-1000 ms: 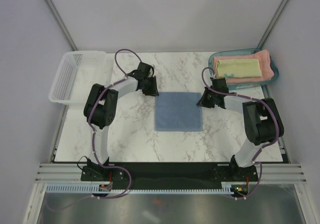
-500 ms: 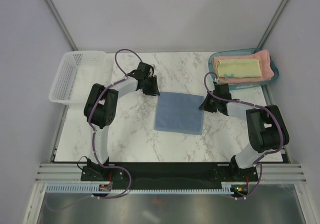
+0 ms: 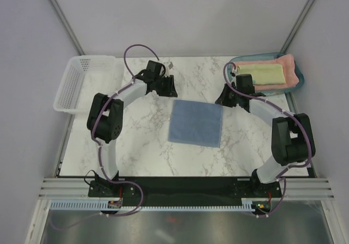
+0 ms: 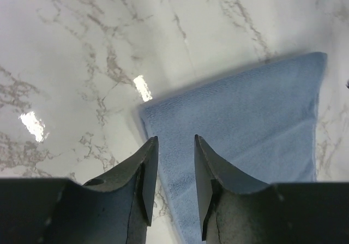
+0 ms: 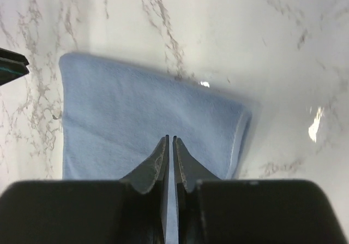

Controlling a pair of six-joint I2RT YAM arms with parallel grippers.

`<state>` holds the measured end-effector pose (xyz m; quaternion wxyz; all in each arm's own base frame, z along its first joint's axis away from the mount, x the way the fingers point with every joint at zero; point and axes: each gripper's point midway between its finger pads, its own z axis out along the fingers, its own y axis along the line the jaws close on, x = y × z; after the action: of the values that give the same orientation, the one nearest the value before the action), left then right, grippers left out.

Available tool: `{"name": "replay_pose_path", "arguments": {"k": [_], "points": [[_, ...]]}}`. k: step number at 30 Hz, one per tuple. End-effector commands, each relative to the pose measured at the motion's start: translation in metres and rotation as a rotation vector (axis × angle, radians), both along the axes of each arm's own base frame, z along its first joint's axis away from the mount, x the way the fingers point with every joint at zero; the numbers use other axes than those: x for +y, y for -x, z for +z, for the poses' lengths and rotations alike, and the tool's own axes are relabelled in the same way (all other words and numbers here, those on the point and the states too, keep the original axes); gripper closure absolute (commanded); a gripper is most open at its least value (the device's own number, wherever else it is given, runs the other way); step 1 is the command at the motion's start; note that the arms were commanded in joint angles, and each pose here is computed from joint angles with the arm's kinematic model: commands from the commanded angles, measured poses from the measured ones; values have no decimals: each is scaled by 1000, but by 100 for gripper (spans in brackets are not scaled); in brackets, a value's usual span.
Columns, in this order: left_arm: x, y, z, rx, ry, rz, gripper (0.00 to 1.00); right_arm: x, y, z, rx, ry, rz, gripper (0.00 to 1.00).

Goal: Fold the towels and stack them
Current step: Fold the towel

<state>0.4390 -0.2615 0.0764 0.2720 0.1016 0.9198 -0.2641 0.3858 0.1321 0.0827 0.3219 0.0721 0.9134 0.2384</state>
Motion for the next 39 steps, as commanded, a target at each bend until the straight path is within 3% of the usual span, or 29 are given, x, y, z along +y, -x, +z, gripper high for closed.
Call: {"name": "replay_pose_path", "arguments": {"k": [1,6,12,18,23,28,33,39], "points": [[0,-7,32,-101,83,-190,59,5,-6,-11,34,8,123,86],[-2,5,19,-61,186,-322,64,-2,-14,-27,66,6,123,87],[-1,1,-6,-32,167,-335,64,-16,-13,-47,89,-1,101,86],[3,-6,-17,-35,152,-347,61,-21,-12,-62,120,-4,104,85],[9,-14,-10,-89,137,-393,53,-25,-15,-59,114,-7,102,82],[11,-11,-14,-96,134,-448,44,-22,-16,-34,49,-13,139,69],[8,-21,-18,-66,135,-445,45,-34,-22,-16,-18,36,150,57],[2,-17,-31,5,173,-467,45,-41,-28,-25,6,21,149,55]]}}
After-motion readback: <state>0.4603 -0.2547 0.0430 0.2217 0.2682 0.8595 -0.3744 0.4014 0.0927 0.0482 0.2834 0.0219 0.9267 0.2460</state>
